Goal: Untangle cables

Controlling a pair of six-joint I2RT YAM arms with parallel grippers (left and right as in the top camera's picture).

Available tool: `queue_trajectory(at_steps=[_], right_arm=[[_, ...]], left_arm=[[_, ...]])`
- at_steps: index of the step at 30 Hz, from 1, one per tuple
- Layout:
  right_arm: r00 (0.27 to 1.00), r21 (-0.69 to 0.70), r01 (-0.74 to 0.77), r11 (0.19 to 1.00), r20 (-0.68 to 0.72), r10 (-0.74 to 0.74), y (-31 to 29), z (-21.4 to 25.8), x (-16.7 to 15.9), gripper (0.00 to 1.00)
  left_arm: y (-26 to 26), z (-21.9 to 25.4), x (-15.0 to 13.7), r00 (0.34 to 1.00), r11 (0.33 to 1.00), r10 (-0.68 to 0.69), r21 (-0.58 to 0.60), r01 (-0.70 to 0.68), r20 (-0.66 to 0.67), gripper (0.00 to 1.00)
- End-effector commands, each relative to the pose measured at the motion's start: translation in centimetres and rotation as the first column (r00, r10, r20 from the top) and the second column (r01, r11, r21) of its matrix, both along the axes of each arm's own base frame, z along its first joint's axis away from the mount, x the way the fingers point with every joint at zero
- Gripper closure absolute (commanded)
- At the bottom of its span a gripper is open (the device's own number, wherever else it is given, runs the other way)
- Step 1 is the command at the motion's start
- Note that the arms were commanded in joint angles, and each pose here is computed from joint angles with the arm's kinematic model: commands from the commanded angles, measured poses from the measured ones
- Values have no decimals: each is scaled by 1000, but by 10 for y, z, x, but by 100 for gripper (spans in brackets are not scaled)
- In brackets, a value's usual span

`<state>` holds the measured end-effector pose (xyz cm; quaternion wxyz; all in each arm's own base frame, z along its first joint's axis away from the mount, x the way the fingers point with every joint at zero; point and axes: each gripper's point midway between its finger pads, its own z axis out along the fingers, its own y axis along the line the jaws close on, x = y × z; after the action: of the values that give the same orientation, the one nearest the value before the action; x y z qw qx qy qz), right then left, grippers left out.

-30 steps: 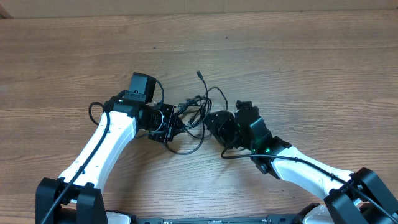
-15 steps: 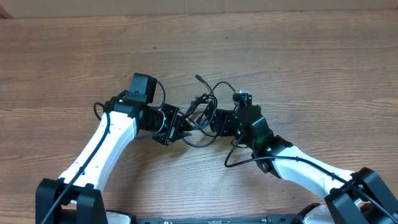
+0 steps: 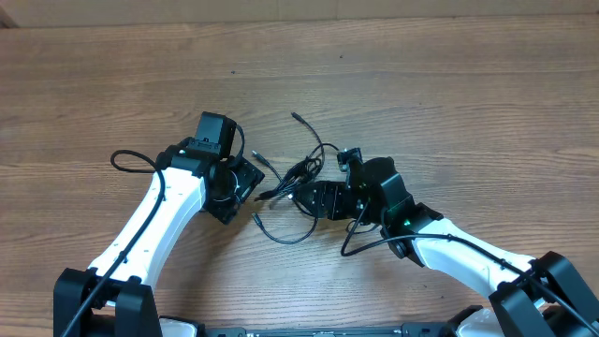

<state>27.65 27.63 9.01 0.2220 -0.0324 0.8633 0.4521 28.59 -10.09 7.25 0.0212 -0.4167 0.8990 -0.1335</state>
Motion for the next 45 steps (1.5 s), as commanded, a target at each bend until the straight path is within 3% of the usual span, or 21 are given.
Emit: queue_trajectory(at_steps=[1,5,10,14,15,17,19,21,26,30,31,33,37,42,45], right_arm=[[1000,120,-22,993,6,22,11,27,3,21],[990,72,40,997,129,-49,2,31,24,6],[989,68,56,996,133,-64,1,31,26,9],[991,111,-18,994,132,3,10,39,16,50],[989,141,-66,988,144,45,15,46,10,64],[988,152,-79,985,145,57,16,48,9,82],[989,147,-81,986,132,62,16,46,7,96],[987,160,-101,982,140,79,18,49,5,96],[979,186,-99,978,195,62,18,61,12,95],[984,171,-27,985,179,-5,0,57,29,83],[987,164,8,986,158,-35,-10,52,35,76],[993,152,65,986,90,-79,-24,42,41,69],[993,74,105,992,-57,-101,-36,11,31,68],[935,-196,234,952,-223,-275,-73,-49,12,77],[914,-260,226,939,-278,-297,-82,-63,-1,77]], left_arm=[[1,10,6,995,996,-85,32,83,56,28],[1,10,5,994,996,-90,33,89,57,24],[1,10,6,994,996,-90,33,88,58,25],[1,10,6,994,996,-90,33,88,58,25],[1,10,6,994,996,-90,34,88,58,25],[1,10,6,994,995,-90,37,87,59,24],[1,10,6,994,995,-90,37,88,59,31],[1,10,5,994,995,-91,36,89,57,38],[-11,13,4,973,976,-216,-12,218,84,28],[-19,15,1,920,926,-372,-16,377,123,36],[-21,16,0,909,915,-395,-25,402,131,40],[-24,17,0,907,913,-398,-40,406,137,45],[-27,19,6,915,923,-371,-51,382,157,47],[-32,22,12,969,967,-206,-126,223,132,55],[-37,26,19,972,968,-175,-153,199,157,60]])
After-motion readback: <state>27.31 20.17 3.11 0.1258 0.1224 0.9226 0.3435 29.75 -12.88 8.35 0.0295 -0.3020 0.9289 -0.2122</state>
